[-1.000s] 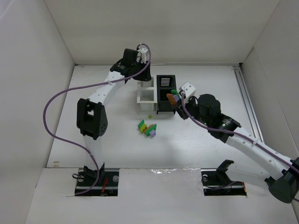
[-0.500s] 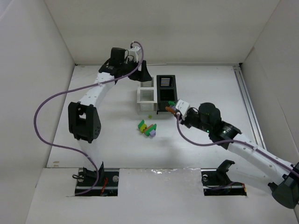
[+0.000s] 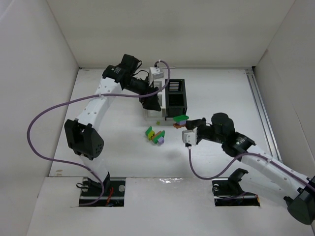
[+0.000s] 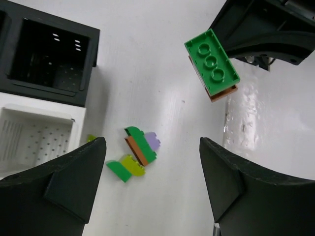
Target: Sort the legos into containers by color
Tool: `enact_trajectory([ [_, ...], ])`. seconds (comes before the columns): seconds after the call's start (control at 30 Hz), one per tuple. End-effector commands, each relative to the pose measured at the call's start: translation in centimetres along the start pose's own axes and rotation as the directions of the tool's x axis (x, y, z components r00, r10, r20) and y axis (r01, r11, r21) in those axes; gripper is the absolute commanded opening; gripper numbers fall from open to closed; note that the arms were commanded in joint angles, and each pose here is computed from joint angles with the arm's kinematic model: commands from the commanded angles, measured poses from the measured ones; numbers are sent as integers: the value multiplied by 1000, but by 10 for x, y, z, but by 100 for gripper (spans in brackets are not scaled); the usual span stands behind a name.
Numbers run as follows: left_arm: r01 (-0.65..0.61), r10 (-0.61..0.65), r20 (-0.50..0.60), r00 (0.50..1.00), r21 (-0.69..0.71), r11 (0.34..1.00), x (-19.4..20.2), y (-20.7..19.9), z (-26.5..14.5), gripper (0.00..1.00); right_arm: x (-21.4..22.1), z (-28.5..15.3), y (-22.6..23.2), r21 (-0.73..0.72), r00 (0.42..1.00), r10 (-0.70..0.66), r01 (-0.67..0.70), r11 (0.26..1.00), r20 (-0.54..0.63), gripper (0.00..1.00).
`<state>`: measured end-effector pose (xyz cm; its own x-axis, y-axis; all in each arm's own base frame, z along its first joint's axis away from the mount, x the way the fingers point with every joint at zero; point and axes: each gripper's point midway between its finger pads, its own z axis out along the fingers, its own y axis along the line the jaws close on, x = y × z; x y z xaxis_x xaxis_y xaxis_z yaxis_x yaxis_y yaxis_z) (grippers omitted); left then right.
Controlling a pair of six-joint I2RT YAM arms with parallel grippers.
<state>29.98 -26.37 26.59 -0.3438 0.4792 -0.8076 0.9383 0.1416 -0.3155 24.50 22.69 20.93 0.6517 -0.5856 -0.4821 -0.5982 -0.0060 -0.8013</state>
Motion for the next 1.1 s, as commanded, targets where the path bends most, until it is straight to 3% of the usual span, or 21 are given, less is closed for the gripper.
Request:
enact_trajectory([
  [0.0,-38,40,-18,999,93,995,7,-28,-6,74,-22,6,4,-13,978,-196,197,980,72,0],
  [0.17,-46,52,-46,998,110,993,4,-37,9,75,-33,16,17,-47,958,-284,286,957,41,0],
  [0.37,-42,56,-132,990,105,994,6,-50,31,75,-25,38,22,-97,935,-339,330,939,-107,0],
  [0.53,-35,50,-143,988,106,994,10,-51,35,86,-12,49,7,-62,913,-315,310,949,-257,0],
  [0.7,11,10,-184,983,109,994,26,-45,43,86,-18,55,0,-2,911,-295,307,952,-287,0],
  [1.07,33,-29,-216,976,17,999,42,-20,59,92,-41,43,-5,95,929,-282,311,946,-238,0],
])
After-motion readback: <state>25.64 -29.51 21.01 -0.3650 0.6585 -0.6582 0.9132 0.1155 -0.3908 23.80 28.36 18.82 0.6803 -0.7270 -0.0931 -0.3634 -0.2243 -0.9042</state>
